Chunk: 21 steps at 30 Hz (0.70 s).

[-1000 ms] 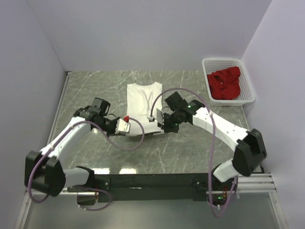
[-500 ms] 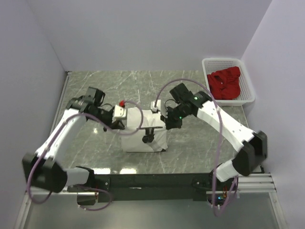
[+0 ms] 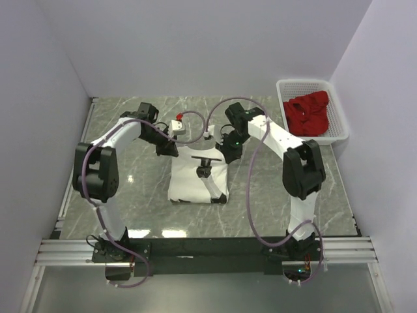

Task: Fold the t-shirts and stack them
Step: Fold the tshirt

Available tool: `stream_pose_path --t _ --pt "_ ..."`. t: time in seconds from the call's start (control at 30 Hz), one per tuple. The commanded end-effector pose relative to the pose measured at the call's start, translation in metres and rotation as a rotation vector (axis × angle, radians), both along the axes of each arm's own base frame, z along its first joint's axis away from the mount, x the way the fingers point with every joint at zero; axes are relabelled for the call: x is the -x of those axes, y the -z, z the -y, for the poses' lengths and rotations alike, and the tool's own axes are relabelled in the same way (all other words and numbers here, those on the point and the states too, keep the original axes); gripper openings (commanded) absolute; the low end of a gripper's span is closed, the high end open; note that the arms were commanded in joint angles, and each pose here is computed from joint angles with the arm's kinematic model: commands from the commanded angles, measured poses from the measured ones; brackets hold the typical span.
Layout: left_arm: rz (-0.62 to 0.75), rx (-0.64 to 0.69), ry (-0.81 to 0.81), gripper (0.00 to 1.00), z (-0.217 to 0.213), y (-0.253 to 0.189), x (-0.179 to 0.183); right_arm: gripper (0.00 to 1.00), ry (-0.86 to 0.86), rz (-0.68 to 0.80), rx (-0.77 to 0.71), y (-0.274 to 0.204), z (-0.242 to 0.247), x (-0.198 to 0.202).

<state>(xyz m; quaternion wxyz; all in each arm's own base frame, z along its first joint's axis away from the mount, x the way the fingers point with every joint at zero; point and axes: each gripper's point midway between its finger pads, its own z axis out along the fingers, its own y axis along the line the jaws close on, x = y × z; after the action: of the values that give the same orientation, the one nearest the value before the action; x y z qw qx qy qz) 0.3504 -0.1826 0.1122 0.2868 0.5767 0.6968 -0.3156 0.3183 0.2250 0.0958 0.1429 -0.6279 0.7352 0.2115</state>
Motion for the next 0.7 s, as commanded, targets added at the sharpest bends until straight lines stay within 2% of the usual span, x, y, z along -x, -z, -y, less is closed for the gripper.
stream_pose_path --t 0.0,0.13,0.23,0.33,0.47,0.53,0.57,0.67 --pt "0.019 -0.005 -0.051 0.01 0.001 0.005 -0.026 0.0 -0.002 0.024 0.02 0.009 0.0 -0.027" --pt "-0.033 -0.05 -0.109 0.01 -0.002 0.039 -0.039 0.0 0.02 -0.017 0.062 0.033 -0.003 -0.04" --pt "-0.087 -0.058 -0.124 0.01 -0.003 0.05 -0.033 0.0 0.04 -0.076 0.09 0.044 -0.002 -0.035" --pt "-0.119 -0.033 -0.092 0.01 0.001 0.049 -0.012 0.0 0.044 -0.132 0.093 0.048 -0.003 -0.012" --pt "-0.155 0.009 -0.053 0.01 0.002 0.049 0.039 0.0 0.027 -0.184 0.073 0.047 -0.01 0.033" --pt "-0.128 0.023 -0.024 0.01 0.003 0.038 0.058 0.0 0.01 -0.22 0.046 0.04 -0.015 0.062" --pt "-0.168 0.026 -0.01 0.01 0.002 0.042 0.077 0.0 0.024 -0.236 0.034 0.037 -0.018 0.071" --pt "-0.172 0.051 0.02 0.04 0.006 0.03 0.106 0.0 0.033 -0.271 -0.007 0.022 -0.025 0.097"
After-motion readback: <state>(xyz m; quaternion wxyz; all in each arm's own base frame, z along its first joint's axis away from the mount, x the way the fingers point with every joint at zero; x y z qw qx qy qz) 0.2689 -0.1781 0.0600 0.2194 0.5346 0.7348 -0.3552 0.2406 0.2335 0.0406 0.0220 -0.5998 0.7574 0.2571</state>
